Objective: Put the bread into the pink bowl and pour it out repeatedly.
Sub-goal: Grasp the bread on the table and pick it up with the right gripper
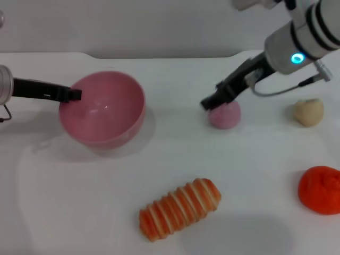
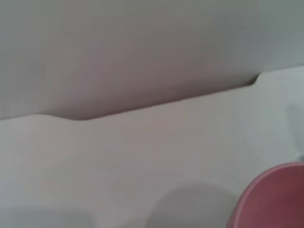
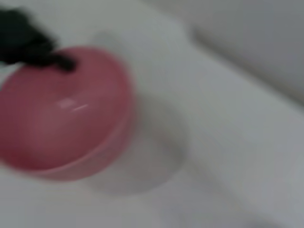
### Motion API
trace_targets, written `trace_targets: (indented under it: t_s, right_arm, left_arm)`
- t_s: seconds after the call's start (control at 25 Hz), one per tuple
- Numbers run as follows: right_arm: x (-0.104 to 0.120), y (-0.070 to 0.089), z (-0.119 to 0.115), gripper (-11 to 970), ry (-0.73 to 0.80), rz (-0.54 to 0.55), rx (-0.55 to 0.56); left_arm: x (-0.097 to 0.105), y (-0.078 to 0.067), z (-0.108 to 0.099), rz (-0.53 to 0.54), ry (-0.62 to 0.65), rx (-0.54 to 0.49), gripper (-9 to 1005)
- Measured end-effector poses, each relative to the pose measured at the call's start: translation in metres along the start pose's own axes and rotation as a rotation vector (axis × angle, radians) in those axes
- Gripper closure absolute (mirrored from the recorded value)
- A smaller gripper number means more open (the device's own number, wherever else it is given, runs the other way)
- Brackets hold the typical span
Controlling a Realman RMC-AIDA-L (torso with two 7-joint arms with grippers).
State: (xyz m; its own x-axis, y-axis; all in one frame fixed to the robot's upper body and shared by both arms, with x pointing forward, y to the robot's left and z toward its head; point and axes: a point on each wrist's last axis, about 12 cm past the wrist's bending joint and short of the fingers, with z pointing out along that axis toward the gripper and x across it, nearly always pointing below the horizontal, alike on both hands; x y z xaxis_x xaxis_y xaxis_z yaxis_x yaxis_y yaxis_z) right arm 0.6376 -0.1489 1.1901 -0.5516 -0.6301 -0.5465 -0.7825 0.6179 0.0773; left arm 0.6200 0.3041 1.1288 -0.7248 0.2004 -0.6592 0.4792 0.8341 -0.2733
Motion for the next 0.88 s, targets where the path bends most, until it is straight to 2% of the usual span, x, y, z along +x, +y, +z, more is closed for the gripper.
trace_targets:
  t_s: [0.12, 0.28, 0.52, 0.88]
  right_arm:
    - [0.0, 0.018, 0.004, 356, 0.069, -0.016, -0.077]
    - [0.004, 0.03, 0.006, 356, 0.152, -0.049, -0.131]
    - [0.015, 0.033, 0.006, 355, 0.19, -0.141, -0.171]
    - [0.029, 0.038, 0.014, 355, 0.195, -0.181, -0.214]
  left_arm:
    - [0.002, 0.0, 0.001, 0.017, 0.019, -0.005, 948]
    - [0.008, 0.0, 0.001, 0.005, 0.032, -0.002, 948]
    - [0.018, -0.007, 0.006, -0.007, 0.066, 0.035, 948]
    - [0.021, -0.025, 0.019, 0.121, 0.185, 0.041, 948]
